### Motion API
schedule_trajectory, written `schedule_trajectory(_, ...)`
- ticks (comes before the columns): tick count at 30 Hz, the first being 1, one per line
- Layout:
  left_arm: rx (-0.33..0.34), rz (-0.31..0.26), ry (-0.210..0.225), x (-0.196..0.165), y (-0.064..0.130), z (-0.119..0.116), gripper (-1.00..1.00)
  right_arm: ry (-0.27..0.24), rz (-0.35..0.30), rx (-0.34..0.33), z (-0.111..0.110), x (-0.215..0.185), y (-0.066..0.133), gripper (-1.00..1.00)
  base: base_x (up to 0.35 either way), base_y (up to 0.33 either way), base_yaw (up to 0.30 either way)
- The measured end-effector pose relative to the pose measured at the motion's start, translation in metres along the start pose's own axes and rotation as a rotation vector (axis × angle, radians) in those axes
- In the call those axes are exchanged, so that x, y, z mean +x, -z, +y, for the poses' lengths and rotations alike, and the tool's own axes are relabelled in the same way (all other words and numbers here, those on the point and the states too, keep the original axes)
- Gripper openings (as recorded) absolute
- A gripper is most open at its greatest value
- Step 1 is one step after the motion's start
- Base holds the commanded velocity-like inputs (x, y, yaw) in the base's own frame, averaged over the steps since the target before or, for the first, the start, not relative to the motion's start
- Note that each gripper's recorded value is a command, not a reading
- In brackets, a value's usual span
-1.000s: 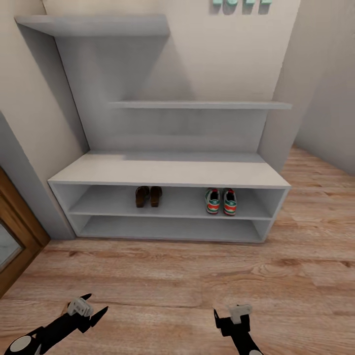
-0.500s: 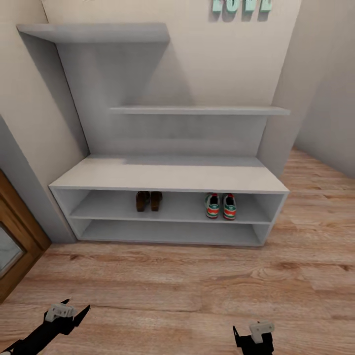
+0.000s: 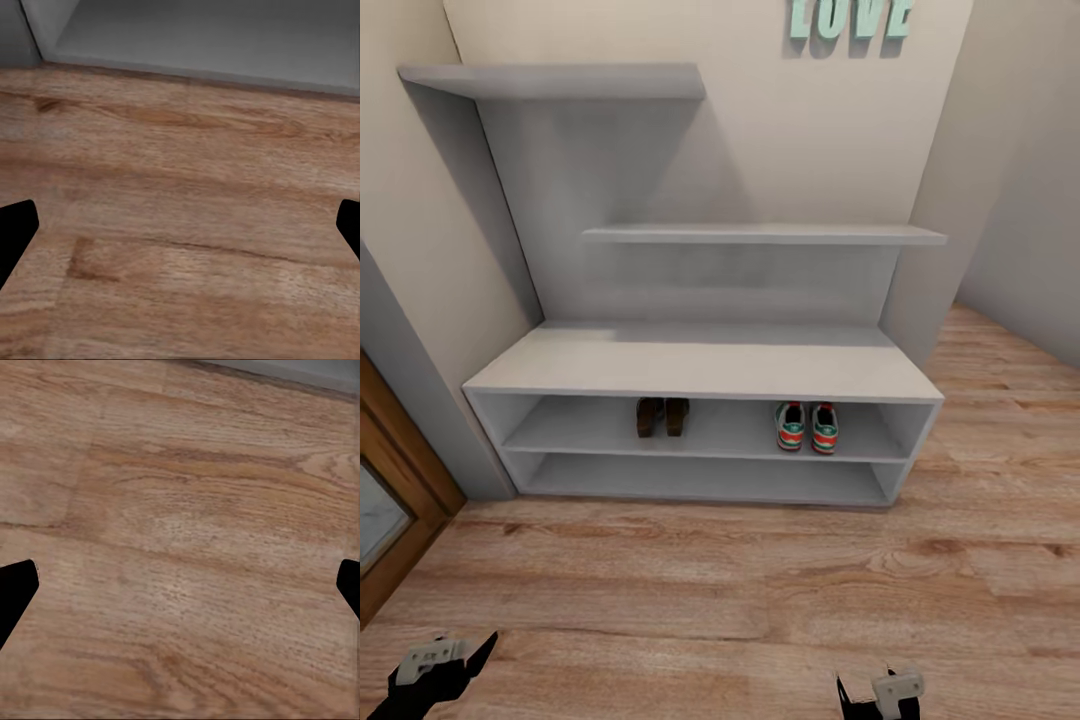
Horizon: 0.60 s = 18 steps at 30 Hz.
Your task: Pick up the two gym shoes and the two sandals from the corridor floor and place them onto the hallstand (shoe rack) in the corridor, making sure they are on the rack and not on the floor. Arrange them so the two gym shoes are next to each other and the two sandals are next to each other.
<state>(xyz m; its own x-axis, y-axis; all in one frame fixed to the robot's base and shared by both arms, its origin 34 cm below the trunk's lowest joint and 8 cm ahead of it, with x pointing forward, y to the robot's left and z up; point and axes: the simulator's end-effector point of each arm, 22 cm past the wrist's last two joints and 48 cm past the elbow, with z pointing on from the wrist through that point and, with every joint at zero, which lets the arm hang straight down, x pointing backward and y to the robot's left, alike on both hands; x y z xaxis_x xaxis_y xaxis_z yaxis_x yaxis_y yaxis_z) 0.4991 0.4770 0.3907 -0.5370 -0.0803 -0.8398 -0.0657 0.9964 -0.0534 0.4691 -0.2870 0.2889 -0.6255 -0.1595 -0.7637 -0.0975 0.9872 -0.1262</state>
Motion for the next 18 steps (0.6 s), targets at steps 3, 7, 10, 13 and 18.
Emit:
schedule_trajectory(3, -0.074, 0.058, 0.034, 0.025, 0.006, 0.009, 1.0, -0.039, 0.031, 0.026, -0.005, 0.009, 0.01, 1.0, 0.0, 0.0, 0.0)
schedule_trajectory(7, -0.084, 0.089, 0.055, 0.033, 0.012, 0.007, 1.0, -0.08, 0.047, 0.058, -0.012, 0.01, 0.019, 1.0, 0.0, 0.0, 0.0)
schedule_trajectory(10, -0.083, 0.107, 0.066, 0.036, 0.016, 0.004, 1.0, -0.102, 0.052, 0.076, -0.017, 0.007, 0.023, 1.0, 0.0, 0.0, 0.0)
schedule_trajectory(13, -0.086, 0.125, 0.078, 0.039, 0.02, 0.002, 1.0, -0.121, 0.055, 0.093, -0.021, 0.003, 0.028, 1.0, 0.0, 0.0, 0.0)
schedule_trajectory(18, -0.114, 0.148, 0.089, 0.041, 0.026, 0.003, 1.0, -0.142, 0.059, 0.112, -0.027, -0.004, 0.034, 1.0, 0.0, 0.0, 0.0)
